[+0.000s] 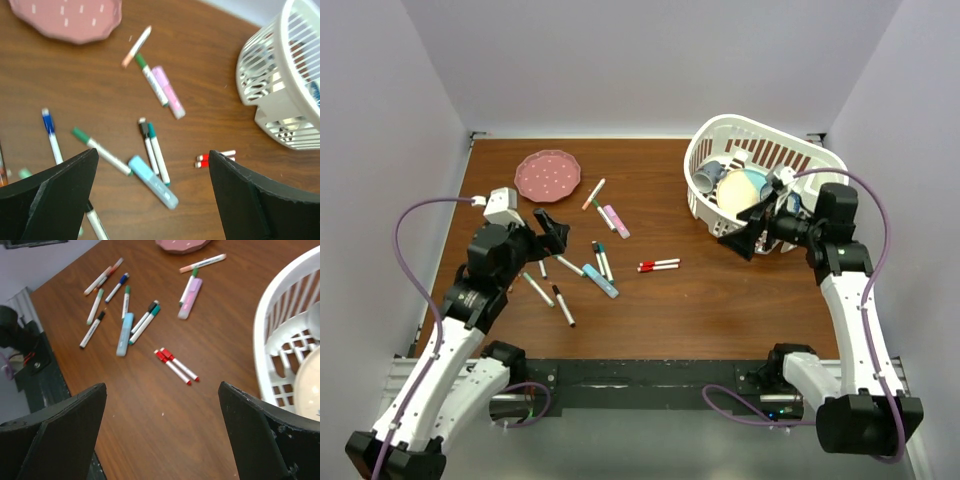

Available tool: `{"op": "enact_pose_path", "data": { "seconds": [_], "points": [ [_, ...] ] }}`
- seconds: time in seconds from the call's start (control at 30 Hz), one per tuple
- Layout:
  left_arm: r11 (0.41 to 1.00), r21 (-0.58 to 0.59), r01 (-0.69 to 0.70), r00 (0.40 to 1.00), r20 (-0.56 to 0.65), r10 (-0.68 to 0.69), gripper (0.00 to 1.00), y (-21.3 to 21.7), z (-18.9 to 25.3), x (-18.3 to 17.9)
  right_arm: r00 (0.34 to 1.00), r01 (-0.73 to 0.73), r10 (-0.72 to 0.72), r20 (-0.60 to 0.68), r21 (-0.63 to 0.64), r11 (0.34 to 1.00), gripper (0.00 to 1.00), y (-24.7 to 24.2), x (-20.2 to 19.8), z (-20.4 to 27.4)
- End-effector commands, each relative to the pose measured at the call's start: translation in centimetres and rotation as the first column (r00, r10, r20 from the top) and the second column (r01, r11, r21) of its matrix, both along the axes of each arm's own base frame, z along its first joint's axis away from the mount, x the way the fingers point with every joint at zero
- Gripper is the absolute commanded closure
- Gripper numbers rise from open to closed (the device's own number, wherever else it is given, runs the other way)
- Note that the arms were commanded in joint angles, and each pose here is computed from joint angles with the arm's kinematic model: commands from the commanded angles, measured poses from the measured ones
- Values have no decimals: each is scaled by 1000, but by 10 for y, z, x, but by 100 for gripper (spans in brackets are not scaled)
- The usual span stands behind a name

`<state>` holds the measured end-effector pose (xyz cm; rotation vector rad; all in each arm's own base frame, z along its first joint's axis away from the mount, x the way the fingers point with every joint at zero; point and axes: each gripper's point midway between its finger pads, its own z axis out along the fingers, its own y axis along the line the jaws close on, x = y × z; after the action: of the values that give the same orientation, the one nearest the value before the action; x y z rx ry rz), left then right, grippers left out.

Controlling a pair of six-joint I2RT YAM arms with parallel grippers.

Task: Open the pen caps

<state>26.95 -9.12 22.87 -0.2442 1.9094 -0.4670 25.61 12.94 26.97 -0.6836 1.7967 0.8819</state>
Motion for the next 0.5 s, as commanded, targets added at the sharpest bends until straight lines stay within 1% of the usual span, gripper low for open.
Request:
{"op": "enact_pose_path", "data": {
  "seconds": [0.0,0.03,0.1,0.13,0.17,0.2,0.23,0.27,0.3,0.33,0.37,0.4,0.43,0.47],
  "points": [
    [989,-94,-111,966,-243,85,7,-1,-50,-12,992,-104,101,80,40,994,1,11,-5,-8],
    [989,-85,-123,952,-291,94,8,-1,-63,-12,992,-101,98,74,33,994,1,10,-5,-12],
    [987,-66,-145,922,-370,110,14,-1,-86,-14,993,-102,101,65,10,995,1,9,-6,-19],
    [986,-59,-159,910,-396,123,16,0,-93,-15,994,-98,97,58,12,995,1,9,-5,-21],
    [983,-45,-176,900,-411,142,21,3,-101,-15,995,-83,82,57,9,997,1,7,-3,-22],
    [976,-47,-213,880,-443,171,22,4,-110,-13,996,-77,76,49,14,997,1,8,-2,-22],
    [971,-39,-234,869,-457,191,26,5,-114,-12,996,-79,78,47,11,997,1,9,-3,-23],
    [960,-44,-278,857,-463,227,40,8,-114,-7,996,-78,78,43,5,997,1,10,-3,-23],
    [952,-18,-305,828,-498,256,42,9,-124,-5,997,-72,72,43,-4,997,1,10,-2,-24],
    [947,-4,-321,812,-516,273,44,10,-128,-3,996,-78,79,44,-7,997,1,12,-3,-24],
    [941,10,-339,804,-516,296,49,11,-126,3,996,-83,83,44,-11,996,1,13,-4,-24],
    [937,36,-347,775,-552,308,50,9,-138,6,995,-83,84,47,-19,996,1,14,-4,-25],
    [937,49,-345,769,-558,312,50,7,-140,10,995,-85,86,49,-21,996,1,14,-5,-25],
    [926,62,-372,757,-557,342,53,8,-138,17,995,-86,87,52,-22,996,1,14,-6,-25]
  ]
}}
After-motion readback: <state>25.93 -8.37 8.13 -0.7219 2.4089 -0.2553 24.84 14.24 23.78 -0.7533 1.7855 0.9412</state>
